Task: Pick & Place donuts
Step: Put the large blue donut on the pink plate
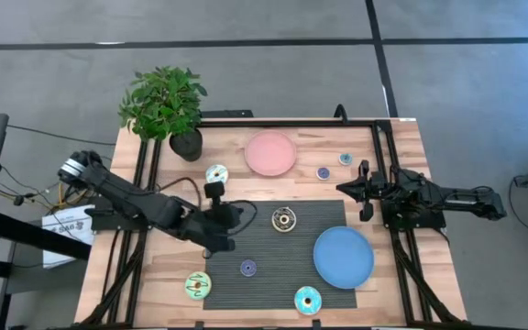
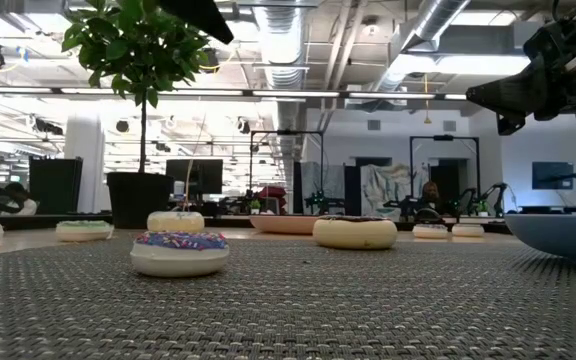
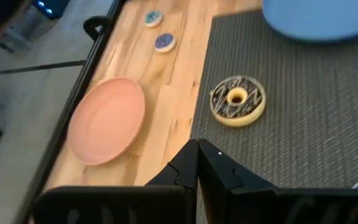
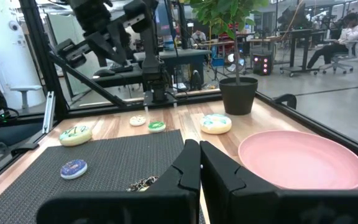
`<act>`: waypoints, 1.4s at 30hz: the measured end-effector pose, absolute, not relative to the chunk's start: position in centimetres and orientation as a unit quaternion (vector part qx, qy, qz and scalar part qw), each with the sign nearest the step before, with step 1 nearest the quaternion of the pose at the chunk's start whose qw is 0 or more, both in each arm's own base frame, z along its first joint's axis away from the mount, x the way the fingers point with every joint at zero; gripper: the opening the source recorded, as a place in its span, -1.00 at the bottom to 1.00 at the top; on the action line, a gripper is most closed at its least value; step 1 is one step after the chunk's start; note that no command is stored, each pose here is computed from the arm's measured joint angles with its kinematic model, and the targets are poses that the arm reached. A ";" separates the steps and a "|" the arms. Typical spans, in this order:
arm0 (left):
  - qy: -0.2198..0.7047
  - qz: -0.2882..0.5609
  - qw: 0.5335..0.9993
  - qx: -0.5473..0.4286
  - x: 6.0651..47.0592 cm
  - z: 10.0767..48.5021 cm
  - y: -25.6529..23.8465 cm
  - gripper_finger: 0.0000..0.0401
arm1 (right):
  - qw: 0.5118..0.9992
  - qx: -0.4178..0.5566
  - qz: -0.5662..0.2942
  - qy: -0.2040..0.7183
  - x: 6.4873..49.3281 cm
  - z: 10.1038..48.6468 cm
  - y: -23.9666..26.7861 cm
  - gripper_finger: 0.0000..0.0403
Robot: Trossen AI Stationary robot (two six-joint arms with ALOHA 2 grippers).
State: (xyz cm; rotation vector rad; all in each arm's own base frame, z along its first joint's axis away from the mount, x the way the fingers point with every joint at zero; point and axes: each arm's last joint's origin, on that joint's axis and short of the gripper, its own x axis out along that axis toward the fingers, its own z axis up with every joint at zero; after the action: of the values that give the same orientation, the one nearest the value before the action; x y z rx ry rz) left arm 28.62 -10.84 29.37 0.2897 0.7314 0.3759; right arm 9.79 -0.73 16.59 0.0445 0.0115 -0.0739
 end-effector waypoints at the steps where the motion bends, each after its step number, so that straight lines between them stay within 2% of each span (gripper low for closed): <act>1: 0.364 0.183 0.901 0.148 28.9 29.4 -10.8 -0.97 | 0.999 0.022 -0.037 0.006 9.8 16.6 -0.7 -1.00; 5: 0.429 0.152 0.877 0.153 29.8 29.9 -10.9 -0.80 | 0.999 0.022 -0.037 0.006 9.8 16.6 -0.7 -1.00; 12: 0.538 0.120 0.816 0.175 30.0 28.6 -11.5 -0.25 | 0.999 0.022 -0.037 0.006 9.8 16.6 -0.7 -1.00; 16: 0.573 0.082 0.807 0.114 29.4 28.3 -12.2 0.04 | 0.999 0.022 -0.037 0.006 9.8 16.6 -0.7 -1.00; 19: 0.585 0.062 0.805 0.081 28.7 28.2 -13.6 0.17 | 0.999 0.022 -0.037 0.006 9.8 16.6 -0.7 -1.00; 28: 0.572 0.037 0.812 0.106 24.0 27.6 -19.9 0.23 | 0.999 0.022 -0.037 0.006 9.8 16.6 -0.7 -1.00; 32: 0.600 0.027 0.794 0.093 22.4 24.9 -20.9 0.23 | 0.999 0.022 -0.037 0.006 9.8 16.6 -0.7 -1.00; 42: 0.618 -0.016 0.786 0.020 21.2 18.8 -21.2 0.23 | 0.999 0.022 -0.037 0.006 9.8 16.6 -0.7 -1.00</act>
State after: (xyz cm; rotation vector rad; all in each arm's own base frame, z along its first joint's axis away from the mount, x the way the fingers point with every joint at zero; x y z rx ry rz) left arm 21.23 -21.22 18.82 0.0426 1.3328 -0.0341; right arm 9.79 -0.73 16.59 0.0446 0.0115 -0.0736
